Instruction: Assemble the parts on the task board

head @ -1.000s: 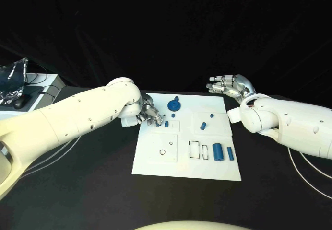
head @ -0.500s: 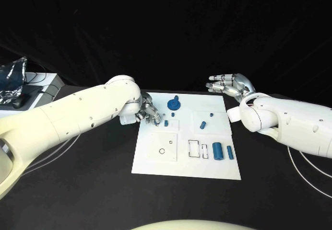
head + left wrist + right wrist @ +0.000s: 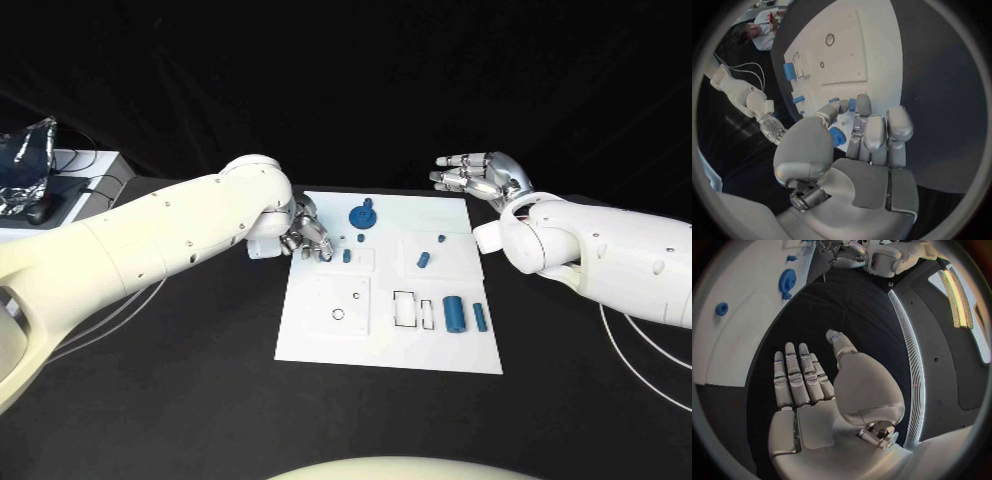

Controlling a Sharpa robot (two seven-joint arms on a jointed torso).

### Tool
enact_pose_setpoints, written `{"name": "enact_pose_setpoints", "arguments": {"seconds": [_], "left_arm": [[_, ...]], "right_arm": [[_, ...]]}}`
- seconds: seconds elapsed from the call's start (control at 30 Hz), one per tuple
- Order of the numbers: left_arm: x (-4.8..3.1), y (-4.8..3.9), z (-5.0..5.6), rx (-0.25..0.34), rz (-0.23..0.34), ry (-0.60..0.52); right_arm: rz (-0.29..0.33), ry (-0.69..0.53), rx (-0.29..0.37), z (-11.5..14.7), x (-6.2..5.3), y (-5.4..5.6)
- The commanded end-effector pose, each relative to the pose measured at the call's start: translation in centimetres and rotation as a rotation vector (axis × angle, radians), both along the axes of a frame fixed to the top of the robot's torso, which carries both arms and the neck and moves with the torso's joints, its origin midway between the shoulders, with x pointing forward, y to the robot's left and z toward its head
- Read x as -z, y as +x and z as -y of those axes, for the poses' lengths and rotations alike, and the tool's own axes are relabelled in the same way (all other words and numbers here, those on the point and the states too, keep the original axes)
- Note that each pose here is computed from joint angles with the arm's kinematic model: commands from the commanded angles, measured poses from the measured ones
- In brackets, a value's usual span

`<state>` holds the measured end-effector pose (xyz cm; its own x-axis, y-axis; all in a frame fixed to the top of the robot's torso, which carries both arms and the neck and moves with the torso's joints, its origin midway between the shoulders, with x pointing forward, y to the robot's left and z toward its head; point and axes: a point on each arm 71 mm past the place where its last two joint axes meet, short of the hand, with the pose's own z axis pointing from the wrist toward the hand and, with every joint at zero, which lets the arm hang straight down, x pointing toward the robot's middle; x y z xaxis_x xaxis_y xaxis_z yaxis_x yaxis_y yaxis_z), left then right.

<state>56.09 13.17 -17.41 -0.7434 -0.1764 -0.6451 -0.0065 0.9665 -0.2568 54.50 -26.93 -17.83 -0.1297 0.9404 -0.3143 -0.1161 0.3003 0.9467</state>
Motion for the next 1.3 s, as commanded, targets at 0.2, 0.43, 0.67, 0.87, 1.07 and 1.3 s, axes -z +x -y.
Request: {"name": "enact_pose_setpoints", "arguments": {"seconds": [0.2, 0.43, 0.67, 0.87, 1.07, 1.3], "left_arm": [[0.24, -0.14, 0.1, 0.014, -0.027, 0.01], [0.27, -0.01, 0.3, 0.013, -0.027, 0.01], [0.74, -0.01, 0.5, 0.013, -0.044, 0.022], [1.16, -0.15, 0.8, 0.02, -0.073, 0.034], [1.29, -0.2, 0.9, 0.023, -0.083, 0.035], [1.25, -0.12, 1.1, 0.012, -0.067, 0.022]], "right_arm": [[0.01, -0.003, -0.014, -0.1, -0.1, 0.0], [0.011, -0.004, -0.014, -0.1, -0.1, -0.1], [0.012, -0.004, -0.016, -0.2, -0.1, -0.1], [0.012, -0.004, -0.018, -0.3, -0.1, -0.1], [0.012, -0.004, -0.018, -0.3, -0.1, -0.1], [0.014, -0.007, -0.02, -0.4, -0.2, -0.1]]}}
